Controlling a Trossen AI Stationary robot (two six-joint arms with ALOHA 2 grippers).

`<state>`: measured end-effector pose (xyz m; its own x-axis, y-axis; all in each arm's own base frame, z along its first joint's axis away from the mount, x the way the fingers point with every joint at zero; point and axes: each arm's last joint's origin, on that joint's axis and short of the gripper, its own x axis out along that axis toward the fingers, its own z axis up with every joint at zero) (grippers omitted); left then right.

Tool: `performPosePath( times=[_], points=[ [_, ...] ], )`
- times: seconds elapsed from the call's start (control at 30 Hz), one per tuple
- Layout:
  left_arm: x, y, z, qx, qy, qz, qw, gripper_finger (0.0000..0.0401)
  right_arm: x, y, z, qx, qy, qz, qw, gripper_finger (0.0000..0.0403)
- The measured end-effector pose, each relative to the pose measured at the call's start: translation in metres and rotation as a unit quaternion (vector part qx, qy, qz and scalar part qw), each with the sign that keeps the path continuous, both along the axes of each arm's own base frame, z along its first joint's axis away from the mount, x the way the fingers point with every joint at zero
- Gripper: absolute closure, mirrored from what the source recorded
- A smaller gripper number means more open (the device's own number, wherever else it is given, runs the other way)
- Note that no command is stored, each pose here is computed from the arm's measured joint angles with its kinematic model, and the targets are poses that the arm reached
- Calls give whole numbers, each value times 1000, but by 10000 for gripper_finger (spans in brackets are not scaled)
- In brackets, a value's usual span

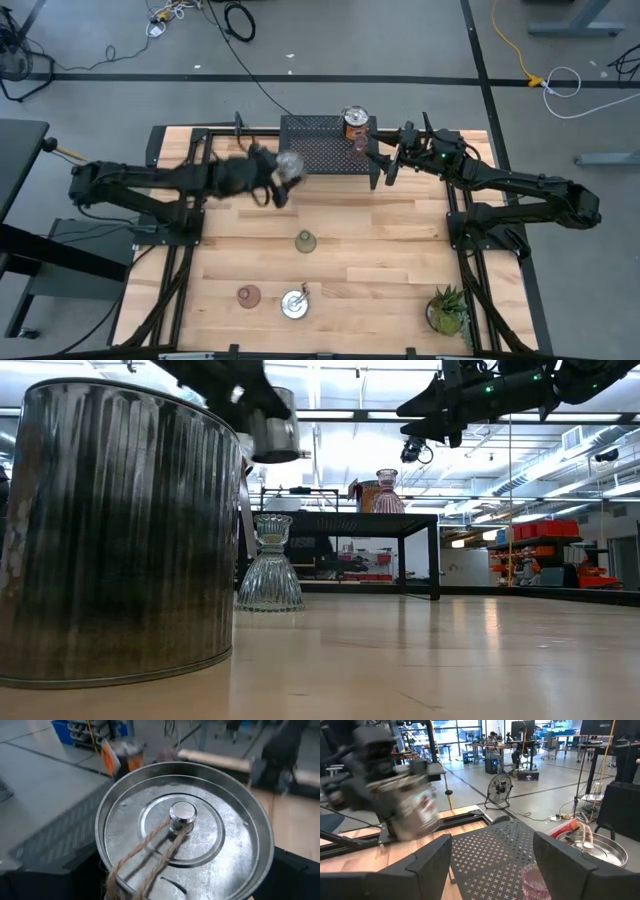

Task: Pick & Place candle stick holders
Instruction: Put the top silver scented candle on the shelf aligned with the other scented candles

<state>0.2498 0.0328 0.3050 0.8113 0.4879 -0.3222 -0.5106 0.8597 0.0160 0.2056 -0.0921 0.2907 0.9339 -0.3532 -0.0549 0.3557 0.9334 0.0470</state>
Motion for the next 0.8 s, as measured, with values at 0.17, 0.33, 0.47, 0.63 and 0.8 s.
performPosePath(
  times=[0.17,0.33,0.47,0.63,0.8],
  points=[
    [14,43,9,-3,-30,21,999,36,0,0,0,0,0,0,1000,124],
    [48,80,3,0,9,27,1000,36,0,0,1,-5,-2,0,1000,124],
    [70,108,8,-3,43,40,998,36,0,0,1,-6,-2,0,1000,124],
    [87,141,6,-30,71,38,996,36,0,0,1,-29,6,1,1000,124],
    [96,166,-5,-36,78,42,995,36,0,0,2,-32,3,1,999,124]
  ],
)
